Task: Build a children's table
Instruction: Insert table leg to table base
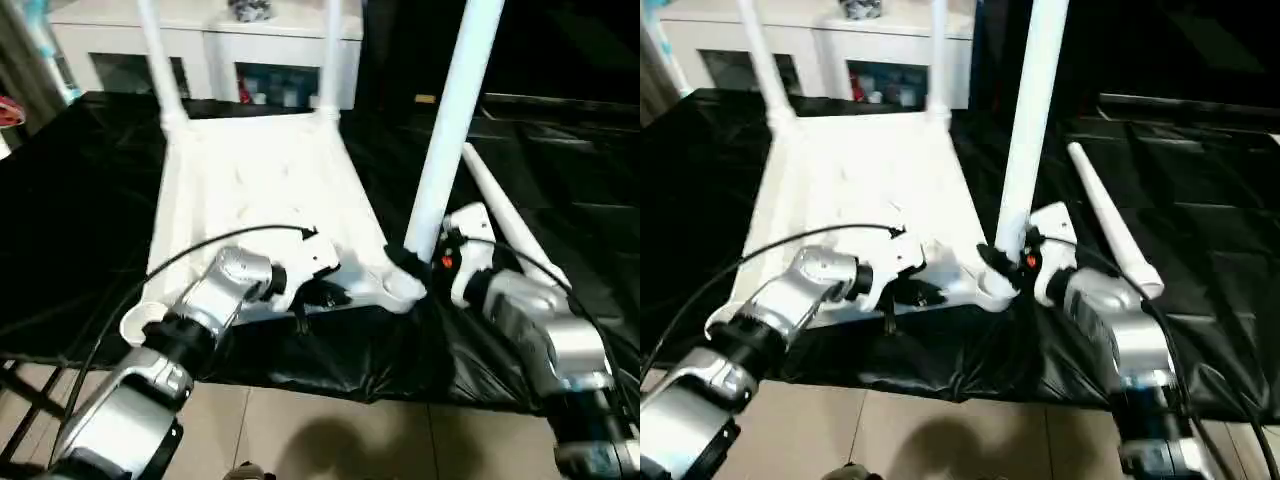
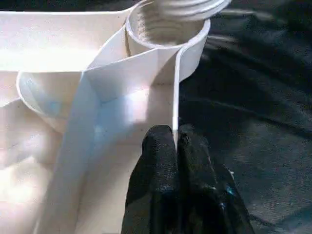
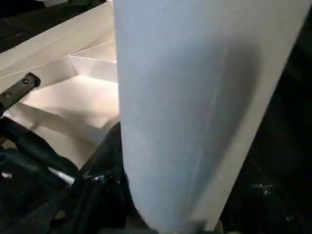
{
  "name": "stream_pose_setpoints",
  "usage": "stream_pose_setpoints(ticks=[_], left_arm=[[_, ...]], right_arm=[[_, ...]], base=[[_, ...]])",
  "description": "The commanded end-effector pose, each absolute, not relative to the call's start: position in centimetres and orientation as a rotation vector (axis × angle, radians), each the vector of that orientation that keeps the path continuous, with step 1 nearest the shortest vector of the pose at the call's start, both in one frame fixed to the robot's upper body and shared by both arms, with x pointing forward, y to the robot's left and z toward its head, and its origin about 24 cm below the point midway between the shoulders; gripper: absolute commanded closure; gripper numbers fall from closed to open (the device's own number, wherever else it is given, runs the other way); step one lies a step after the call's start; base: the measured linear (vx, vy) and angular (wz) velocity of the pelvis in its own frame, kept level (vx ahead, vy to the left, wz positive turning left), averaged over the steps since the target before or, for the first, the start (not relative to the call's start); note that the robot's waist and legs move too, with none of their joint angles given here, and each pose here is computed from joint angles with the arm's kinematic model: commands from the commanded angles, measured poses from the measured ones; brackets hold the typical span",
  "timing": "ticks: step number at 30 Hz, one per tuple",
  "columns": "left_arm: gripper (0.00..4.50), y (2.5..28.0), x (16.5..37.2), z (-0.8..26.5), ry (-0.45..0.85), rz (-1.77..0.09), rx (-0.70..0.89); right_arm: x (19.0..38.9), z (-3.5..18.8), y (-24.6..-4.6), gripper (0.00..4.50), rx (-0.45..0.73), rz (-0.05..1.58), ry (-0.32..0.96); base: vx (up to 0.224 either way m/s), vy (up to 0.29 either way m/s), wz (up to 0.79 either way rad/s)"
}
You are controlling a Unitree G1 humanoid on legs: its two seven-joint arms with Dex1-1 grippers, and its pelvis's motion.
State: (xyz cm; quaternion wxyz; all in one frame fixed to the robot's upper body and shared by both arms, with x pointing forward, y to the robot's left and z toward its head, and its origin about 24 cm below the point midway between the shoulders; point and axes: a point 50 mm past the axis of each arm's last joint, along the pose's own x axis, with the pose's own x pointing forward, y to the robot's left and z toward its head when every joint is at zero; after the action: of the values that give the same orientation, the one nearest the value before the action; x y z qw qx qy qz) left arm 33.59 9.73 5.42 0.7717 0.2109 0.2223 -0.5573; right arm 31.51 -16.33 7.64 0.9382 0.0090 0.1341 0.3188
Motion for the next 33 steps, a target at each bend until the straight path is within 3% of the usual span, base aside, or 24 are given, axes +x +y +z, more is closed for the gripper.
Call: stream_pose_setpoints(ticks=[1,7,19,33], left_arm=[[4.5,11.2,33.9,6.3,0.466,-1.149,0.434],[4.5,10.1,32.9,6.8,0.416,-1.256,0.399],[4.5,9.4,32.9,6.6,0.425,-1.247,0.389],[4.5,9.4,33.0,6.7,0.424,-1.248,0.393]], right_arm=[[32.2,8.2,-16.4,2.6,0.007,0.64,0.252],[33.0,7.7,-15.8,2.6,0.006,0.671,0.282],[33.2,7.2,-14.8,2.6,0.031,0.77,0.347],[33.1,6.0,-14.6,2.6,0.034,0.774,0.39]], base=[[0.0,0.0,0.0],[0.0,0.0,0.0],[0.0,0.0,0.0],[0.0,0.0,0.0]])
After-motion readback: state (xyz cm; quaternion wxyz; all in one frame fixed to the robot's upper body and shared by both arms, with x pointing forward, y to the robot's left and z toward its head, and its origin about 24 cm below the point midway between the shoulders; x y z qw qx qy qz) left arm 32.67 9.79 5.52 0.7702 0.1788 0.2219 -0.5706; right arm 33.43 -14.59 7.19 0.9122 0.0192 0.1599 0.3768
